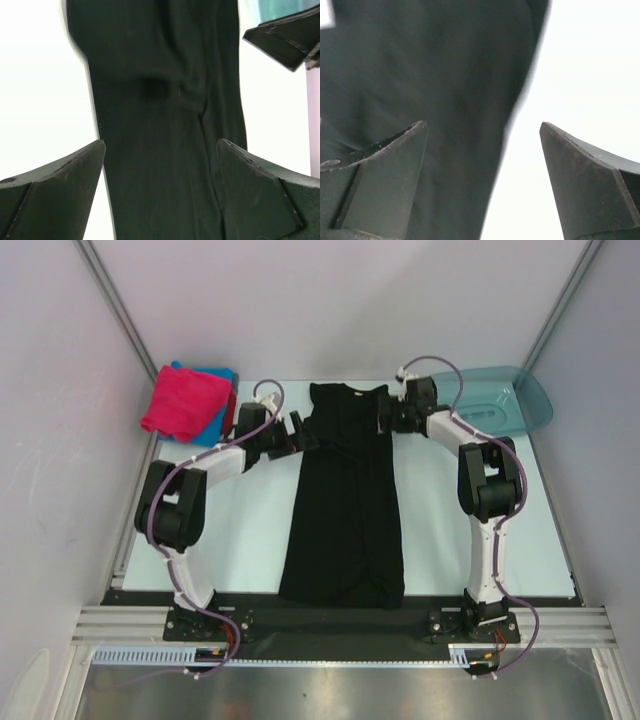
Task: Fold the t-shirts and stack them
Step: Fold the tshirt
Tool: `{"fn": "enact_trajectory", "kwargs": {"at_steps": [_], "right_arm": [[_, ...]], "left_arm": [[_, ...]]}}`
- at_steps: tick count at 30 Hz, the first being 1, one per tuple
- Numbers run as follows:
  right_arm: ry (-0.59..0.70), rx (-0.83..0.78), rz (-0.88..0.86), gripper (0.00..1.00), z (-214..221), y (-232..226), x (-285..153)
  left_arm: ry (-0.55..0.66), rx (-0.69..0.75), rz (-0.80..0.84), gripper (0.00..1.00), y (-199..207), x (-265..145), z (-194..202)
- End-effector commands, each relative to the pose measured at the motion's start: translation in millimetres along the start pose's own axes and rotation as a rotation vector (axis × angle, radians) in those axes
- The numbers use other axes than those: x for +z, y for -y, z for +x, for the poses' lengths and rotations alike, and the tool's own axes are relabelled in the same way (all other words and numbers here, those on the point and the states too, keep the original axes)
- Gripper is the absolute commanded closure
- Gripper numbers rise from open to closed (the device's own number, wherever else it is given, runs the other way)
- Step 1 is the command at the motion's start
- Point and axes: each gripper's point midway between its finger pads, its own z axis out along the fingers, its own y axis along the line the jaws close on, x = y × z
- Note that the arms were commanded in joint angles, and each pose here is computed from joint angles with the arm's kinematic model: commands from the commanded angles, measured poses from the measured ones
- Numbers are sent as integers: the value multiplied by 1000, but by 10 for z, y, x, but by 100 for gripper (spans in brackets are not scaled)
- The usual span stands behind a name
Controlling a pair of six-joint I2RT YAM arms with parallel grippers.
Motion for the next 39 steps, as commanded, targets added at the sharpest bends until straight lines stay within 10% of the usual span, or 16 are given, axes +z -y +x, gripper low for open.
{"fn": "enact_trajectory", "kwargs": {"at_steps": [1, 15, 27, 39], "right_arm": [[55, -44, 97, 0, -121, -51, -495], [95, 195, 293, 0, 1217, -138, -2548], [-76, 189, 87, 9, 2383, -894, -2923], [-155, -113, 272, 23, 2917, -1433, -2678]], "left_arm": [[23, 80, 77, 0, 401, -304, 94], [-73, 126, -29, 0, 335, -1115, 1607], [-95, 81, 1, 0, 269, -1393, 2043], [-136, 101, -7, 0, 277, -1438, 2238]]}}
